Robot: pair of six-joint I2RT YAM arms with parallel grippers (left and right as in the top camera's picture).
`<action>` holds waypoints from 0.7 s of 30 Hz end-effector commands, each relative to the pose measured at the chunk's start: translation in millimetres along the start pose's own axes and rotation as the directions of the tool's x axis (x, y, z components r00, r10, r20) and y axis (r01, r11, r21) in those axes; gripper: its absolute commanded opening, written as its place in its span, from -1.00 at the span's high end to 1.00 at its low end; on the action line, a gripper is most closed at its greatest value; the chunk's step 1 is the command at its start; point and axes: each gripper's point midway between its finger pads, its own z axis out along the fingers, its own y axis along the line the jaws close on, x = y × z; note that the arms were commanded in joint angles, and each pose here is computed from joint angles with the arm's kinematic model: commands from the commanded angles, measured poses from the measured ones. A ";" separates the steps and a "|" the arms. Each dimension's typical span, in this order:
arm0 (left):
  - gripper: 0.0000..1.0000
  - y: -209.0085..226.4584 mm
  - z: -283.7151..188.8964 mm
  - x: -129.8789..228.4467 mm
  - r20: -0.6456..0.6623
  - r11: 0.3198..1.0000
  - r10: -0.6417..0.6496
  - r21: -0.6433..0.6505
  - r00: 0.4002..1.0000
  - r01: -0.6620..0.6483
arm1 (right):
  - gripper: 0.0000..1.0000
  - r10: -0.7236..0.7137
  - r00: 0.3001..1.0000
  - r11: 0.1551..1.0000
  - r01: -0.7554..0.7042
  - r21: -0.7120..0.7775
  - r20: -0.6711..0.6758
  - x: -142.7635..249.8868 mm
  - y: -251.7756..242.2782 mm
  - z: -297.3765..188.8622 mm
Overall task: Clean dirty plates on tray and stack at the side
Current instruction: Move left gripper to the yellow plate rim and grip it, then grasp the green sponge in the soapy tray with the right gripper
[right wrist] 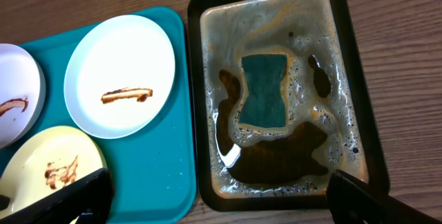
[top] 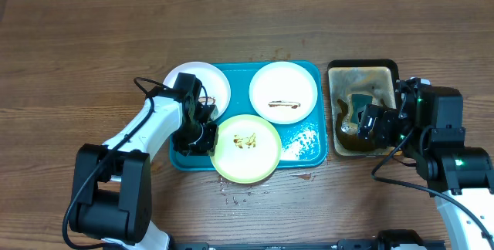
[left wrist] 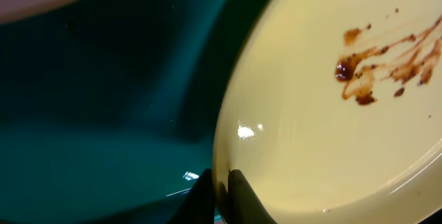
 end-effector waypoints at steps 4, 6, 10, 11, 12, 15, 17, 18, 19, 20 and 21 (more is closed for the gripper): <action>0.92 0.1 -2.6 -6.8 0.016 1.000 0.004 -0.013 1.000 -0.004 | -0.96 -0.008 0.999 1.000 0.009 -0.018 0.042 -12.7 6.2 -8.4; 0.92 0.1 -2.6 -7.0 0.017 1.000 0.004 -0.013 1.000 -0.004 | -0.85 -0.009 0.998 1.000 0.011 -0.021 0.056 -16.2 7.0 -8.6; 0.92 -0.2 -2.6 -9.4 0.027 1.000 -0.017 -0.010 1.000 0.017 | -0.55 -0.011 0.997 1.000 0.012 -0.025 0.070 -23.0 8.6 -8.2; 0.92 -0.4 -2.6 -9.6 0.028 1.000 -0.021 -0.009 0.999 0.021 | -0.54 -0.010 0.998 1.000 0.011 -0.023 0.064 -24.7 8.9 -7.8; 0.92 -0.7 -2.6 -9.8 0.028 1.000 -0.023 -0.008 0.999 0.023 | -0.54 -0.009 0.999 1.000 0.010 -0.021 0.052 -27.2 9.4 -7.1; 0.92 -0.7 -2.6 -10.3 0.031 1.000 -0.022 -0.007 0.999 0.022 | -0.54 -0.003 1.000 1.000 0.003 -0.010 0.007 -35.1 10.6 -1.6; 0.92 -0.7 -2.6 -10.2 0.030 1.000 -0.022 -0.008 0.999 0.022 | -0.54 0.003 0.999 1.000 -0.003 0.001 -0.038 -38.9 10.2 7.2; 0.91 -0.7 -2.6 -10.2 0.030 1.000 -0.022 -0.008 0.999 0.022 | -0.54 0.006 0.998 1.000 -0.005 0.006 -0.061 -39.6 9.6 13.5; 0.92 -0.7 -2.6 -10.2 0.030 1.000 -0.022 -0.008 0.999 0.022 | -0.54 0.009 0.996 1.000 -0.008 0.012 -0.083 -39.2 8.5 21.1; 0.92 -0.8 -2.6 -10.2 0.030 1.000 -0.022 -0.007 0.999 0.023 | -0.54 0.013 0.994 1.000 -0.011 0.018 -0.110 -37.9 6.9 31.2; 0.92 -0.8 -2.6 -10.1 0.030 1.000 -0.023 -0.007 0.999 0.024 | -0.55 0.018 0.990 1.000 -0.015 0.026 -0.138 -35.2 4.7 41.8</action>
